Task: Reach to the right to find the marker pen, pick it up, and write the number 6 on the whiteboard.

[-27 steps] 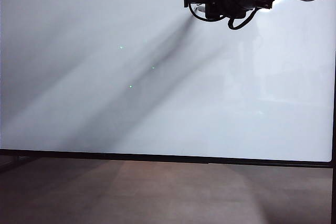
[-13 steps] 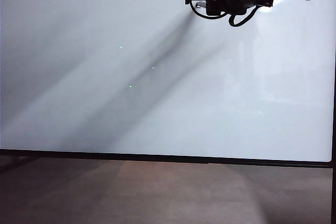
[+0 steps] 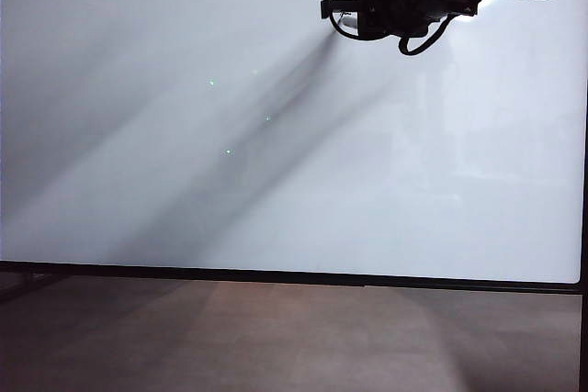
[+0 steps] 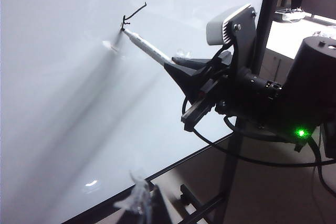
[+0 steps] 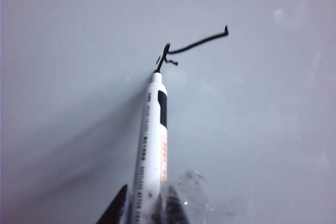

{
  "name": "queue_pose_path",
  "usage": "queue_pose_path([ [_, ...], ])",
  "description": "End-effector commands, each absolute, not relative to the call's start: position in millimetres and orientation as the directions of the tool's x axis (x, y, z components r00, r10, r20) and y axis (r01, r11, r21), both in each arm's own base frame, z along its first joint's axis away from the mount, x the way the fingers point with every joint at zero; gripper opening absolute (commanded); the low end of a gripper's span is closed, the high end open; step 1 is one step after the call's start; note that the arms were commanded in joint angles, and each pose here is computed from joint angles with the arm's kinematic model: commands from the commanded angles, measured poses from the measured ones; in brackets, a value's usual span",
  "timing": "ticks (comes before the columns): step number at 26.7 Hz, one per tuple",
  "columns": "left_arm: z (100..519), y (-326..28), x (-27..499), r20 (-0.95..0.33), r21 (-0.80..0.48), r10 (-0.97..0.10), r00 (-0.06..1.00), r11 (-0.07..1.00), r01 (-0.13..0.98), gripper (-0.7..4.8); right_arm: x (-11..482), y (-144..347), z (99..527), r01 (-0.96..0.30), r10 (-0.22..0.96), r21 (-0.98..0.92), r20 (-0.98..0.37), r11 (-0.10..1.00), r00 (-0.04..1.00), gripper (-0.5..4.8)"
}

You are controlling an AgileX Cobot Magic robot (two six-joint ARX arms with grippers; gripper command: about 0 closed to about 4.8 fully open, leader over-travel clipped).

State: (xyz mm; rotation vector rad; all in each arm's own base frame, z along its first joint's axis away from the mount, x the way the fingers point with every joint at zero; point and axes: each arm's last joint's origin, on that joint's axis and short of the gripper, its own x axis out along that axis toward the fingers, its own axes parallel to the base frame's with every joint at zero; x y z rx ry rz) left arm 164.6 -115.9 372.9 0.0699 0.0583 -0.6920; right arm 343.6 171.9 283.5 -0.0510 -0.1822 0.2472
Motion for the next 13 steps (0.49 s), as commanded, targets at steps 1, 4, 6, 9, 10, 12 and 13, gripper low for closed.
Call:
queue_pose_path([
  [1, 377.0, -115.8, 163.6, -0.049, 0.048, -0.639, 0.767, 0.766, 0.641, -0.07, 344.1, 171.8, 281.7, -0.237, 0.244, -0.066, 0.135, 0.969, 0.960, -0.01],
  [4, 376.9, -115.8, 163.7, -0.050, 0.048, -0.639, 0.767, 0.766, 0.641, -0.07, 344.5, 171.9, 278.3, -0.240, 0.246, -0.061, 0.101, 0.969, 0.964, -0.01],
  [6, 377.0, -115.8, 163.6, -0.049, 0.048, -0.639, 0.768, 0.766, 0.641, -0.07, 344.6, 172.0, 276.2, -0.243, 0.247, -0.056, 0.081, 0.968, 0.966, -0.01],
  [9, 377.0, -115.8, 163.6, -0.049, 0.048, -0.639, 0.768, 0.766, 0.641, -0.07, 344.8, 172.1, 273.7, -0.244, 0.247, -0.062, 0.055, 0.968, 0.967, -0.01],
  [10, 377.0, -115.8, 163.6, -0.049, 0.048, -0.639, 0.768, 0.766, 0.641, -0.07, 344.8, 172.1, 273.0, -0.244, 0.247, -0.064, 0.048, 0.968, 0.968, -0.01],
  [12, 377.0, -115.8, 163.6, -0.049, 0.048, -0.639, 0.768, 0.766, 0.641, -0.07, 344.9, 172.1, 271.5, -0.245, 0.247, -0.067, 0.033, 0.967, 0.968, -0.01],
  [13, 377.0, -115.8, 163.6, -0.049, 0.048, -0.639, 0.768, 0.766, 0.641, -0.07, 344.9, 172.1, 270.9, -0.245, 0.247, -0.068, 0.027, 0.967, 0.969, -0.01],
])
